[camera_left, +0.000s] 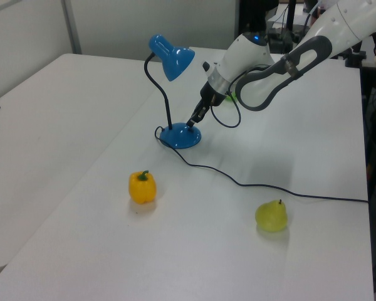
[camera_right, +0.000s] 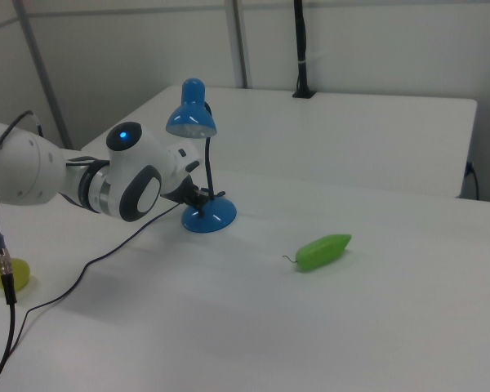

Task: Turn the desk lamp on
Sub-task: 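Lower the gripper onto the switch on the lamp base, then press down on the lamp base switch with the gripper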

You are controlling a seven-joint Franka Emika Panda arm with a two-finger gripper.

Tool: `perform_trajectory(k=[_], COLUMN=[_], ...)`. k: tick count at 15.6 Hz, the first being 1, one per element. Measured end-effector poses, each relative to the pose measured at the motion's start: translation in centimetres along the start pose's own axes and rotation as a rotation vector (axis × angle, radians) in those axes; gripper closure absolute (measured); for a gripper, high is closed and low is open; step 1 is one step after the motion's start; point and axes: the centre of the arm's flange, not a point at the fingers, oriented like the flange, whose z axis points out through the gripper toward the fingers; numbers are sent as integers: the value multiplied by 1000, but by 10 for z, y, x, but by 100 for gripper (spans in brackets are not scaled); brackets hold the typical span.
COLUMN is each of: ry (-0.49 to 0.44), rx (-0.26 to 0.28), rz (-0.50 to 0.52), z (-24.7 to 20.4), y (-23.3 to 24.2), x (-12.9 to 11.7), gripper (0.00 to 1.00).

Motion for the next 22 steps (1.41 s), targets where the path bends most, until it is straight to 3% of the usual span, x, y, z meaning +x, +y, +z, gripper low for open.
perform_trajectory(k=[22], ry=[4], rx=[0], rz=[0], z=[9], y=[0], x=[3], gripper=[99])
